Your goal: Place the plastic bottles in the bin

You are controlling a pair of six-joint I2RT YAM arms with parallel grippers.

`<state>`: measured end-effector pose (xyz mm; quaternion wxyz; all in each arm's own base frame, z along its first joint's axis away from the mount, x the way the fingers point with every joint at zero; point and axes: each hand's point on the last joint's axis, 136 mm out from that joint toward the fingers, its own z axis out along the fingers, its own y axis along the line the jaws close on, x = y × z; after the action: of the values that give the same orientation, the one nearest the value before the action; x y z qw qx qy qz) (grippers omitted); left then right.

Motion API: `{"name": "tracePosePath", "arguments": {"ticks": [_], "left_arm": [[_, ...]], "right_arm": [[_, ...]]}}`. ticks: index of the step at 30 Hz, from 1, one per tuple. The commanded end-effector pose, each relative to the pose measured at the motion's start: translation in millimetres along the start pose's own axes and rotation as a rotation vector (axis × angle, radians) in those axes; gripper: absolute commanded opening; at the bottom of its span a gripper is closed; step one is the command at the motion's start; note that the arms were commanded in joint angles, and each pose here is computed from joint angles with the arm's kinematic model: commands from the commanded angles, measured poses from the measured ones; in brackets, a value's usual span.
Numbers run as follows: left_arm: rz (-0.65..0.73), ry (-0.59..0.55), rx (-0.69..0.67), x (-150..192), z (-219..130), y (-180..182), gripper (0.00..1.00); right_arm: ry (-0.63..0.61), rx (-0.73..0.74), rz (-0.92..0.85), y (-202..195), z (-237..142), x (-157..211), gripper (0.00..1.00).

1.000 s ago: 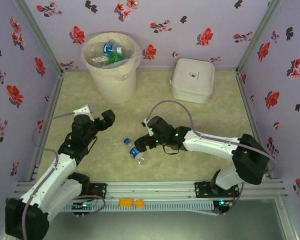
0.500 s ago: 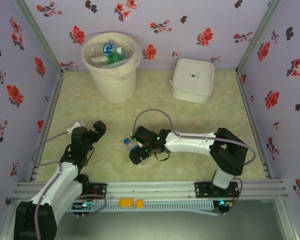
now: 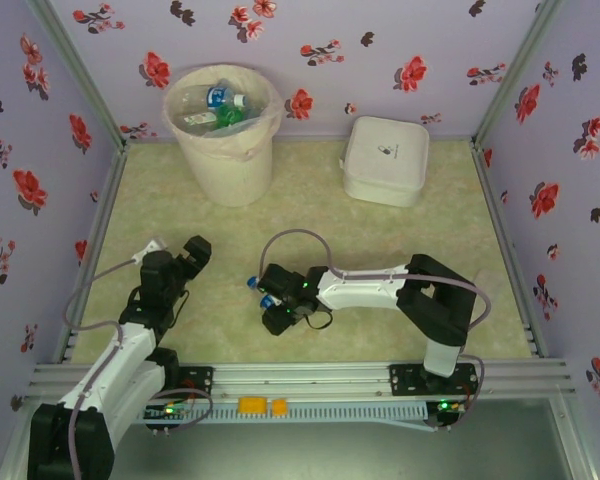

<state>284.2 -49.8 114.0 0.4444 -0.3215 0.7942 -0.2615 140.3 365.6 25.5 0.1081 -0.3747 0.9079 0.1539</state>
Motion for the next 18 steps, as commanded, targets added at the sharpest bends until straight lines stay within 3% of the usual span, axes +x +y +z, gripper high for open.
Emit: {"name": "tracePosePath", "arguments": {"ticks": [1, 6, 10, 18], "left_arm": [[-0.036, -0.02, 0.03, -9, 0, -11, 1.0], [-0.055, 0.001, 0.072, -9, 0, -23, 1.0], [-0.058, 0.026, 0.099, -4, 1, -30, 1.0], [-0.048, 0.057, 0.248, -1, -10, -80, 1.0]], "right_arm": [[-0.006, -0.03, -0.033, 7, 0, -2, 0.5], [-0.056, -0.05, -0.053, 9, -14, -16, 0.41], [-0.136, -0.098, -0.057, 8, -40, -38, 0.39], [-0.33, -0.159, 0.008, -25, -97, -78, 0.39]]}}
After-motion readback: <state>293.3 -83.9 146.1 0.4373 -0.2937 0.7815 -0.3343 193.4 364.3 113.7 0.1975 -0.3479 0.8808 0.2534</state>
